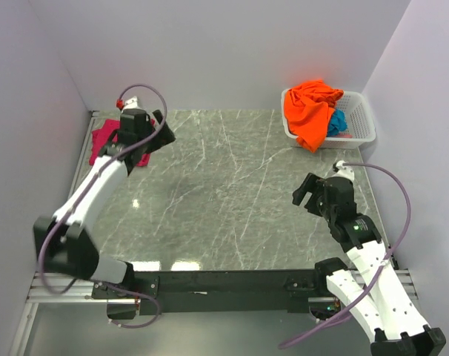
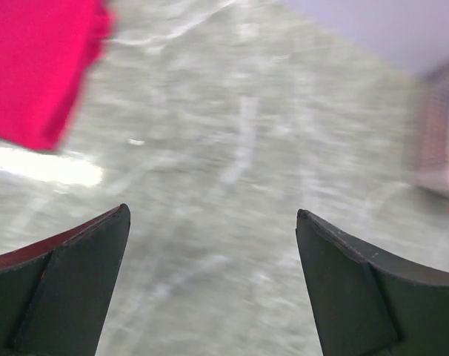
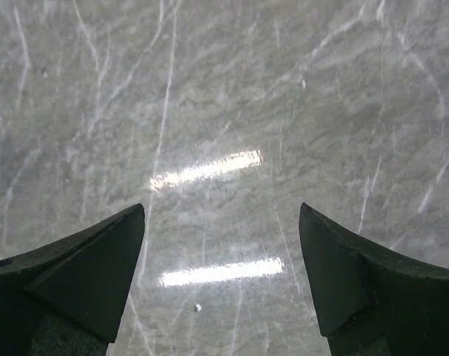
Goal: Fold and stack the t-shirts
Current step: Reset both grippers
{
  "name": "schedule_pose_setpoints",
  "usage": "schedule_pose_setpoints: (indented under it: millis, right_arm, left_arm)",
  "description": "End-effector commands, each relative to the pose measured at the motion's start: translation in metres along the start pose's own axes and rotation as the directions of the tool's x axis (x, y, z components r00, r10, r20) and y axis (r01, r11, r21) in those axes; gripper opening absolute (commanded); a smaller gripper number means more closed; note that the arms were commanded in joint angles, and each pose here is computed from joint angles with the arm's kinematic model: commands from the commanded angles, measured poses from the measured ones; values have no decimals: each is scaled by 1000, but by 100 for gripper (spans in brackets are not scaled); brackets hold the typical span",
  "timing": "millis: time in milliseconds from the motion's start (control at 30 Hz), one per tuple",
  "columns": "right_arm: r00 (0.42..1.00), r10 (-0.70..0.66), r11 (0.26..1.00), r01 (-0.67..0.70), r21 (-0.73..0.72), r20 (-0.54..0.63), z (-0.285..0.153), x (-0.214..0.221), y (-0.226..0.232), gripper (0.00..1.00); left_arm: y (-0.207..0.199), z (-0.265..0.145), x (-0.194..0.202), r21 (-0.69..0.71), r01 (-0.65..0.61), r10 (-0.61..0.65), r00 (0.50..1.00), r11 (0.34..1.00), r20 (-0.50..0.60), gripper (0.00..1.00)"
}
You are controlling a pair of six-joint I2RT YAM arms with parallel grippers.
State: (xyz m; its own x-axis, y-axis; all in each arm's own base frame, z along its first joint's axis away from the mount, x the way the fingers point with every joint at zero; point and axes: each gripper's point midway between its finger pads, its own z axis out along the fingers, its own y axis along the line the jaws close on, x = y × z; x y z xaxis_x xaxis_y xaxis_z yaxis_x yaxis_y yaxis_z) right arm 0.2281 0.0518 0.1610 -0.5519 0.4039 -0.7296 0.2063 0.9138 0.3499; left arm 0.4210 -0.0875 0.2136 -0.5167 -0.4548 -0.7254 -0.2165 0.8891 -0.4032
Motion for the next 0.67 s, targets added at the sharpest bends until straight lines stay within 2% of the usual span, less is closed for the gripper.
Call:
schedule_pose_setpoints:
  millis: [0,67,100,167,400,633]
  right_arm:
    - [990,37,999,-35,-16,134,-12,-42,12,91]
    - [987,35,999,-31,-26,156,-14,-47,14,91]
    - [986,36,999,-31,-31,163,-14,-49,15,91]
    - [985,35,999,-28,-47,172,-15,-51,18,92]
    - [988,20,997,-7,-81,151,-8,-45,24,92]
    - [989,36,993,-19,-117,145,-6,-44,31,93]
  left_arm:
    - [-9,-37,13,-7,91,-90,994,996,69,99]
    - [-15,-60,6,50,124,-129,983,991,131,99]
    - [-4,-59,21,34,148,-151,982,988,117,99]
    - [11,-70,24,-6,206,-203,968,979,147,99]
    - [36,-88,57,-27,232,-228,968,972,104,99]
    - [35,-106,50,22,247,-247,959,969,139,99]
